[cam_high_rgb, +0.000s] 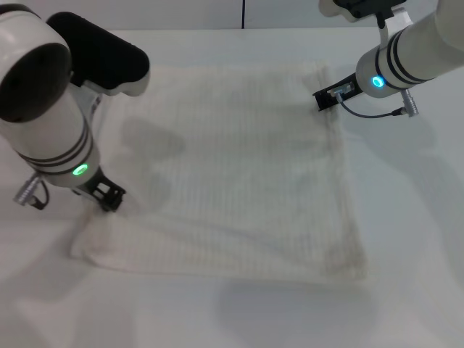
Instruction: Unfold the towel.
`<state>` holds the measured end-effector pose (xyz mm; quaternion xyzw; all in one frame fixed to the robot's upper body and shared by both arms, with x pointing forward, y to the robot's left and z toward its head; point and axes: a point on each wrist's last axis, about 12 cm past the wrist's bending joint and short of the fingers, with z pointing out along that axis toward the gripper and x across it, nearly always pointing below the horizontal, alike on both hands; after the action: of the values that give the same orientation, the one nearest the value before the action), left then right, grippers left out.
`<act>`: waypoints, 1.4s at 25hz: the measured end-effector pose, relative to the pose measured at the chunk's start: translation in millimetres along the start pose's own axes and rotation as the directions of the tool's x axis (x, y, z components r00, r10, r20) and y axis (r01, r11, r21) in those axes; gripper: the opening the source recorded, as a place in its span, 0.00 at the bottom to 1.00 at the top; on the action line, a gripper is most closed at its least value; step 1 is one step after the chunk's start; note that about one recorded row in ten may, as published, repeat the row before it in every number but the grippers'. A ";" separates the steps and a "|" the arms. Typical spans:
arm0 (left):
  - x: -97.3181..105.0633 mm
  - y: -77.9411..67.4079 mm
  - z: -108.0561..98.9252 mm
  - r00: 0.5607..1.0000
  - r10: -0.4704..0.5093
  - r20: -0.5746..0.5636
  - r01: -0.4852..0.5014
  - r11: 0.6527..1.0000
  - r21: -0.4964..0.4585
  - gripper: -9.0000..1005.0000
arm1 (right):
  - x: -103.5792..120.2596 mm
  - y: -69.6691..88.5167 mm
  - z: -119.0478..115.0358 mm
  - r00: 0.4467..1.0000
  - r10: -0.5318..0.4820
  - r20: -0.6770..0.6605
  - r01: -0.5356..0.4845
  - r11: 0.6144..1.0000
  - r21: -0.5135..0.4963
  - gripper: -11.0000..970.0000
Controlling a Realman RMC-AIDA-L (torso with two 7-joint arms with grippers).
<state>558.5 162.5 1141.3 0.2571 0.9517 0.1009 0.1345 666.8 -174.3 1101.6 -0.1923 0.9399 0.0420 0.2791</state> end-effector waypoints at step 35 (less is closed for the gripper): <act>13.7 98.1 -37.4 0.397 0.103 0.912 0.233 0.950 -0.209 0.48 | 48.2 24.4 -58.4 0.668 -0.253 0.700 0.159 0.967 0.198 0.01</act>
<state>581.0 248.1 1199.4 0.2084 0.7028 0.0827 0.6751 590.6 -178.9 1123.9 -0.2485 0.7279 0.0259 0.6386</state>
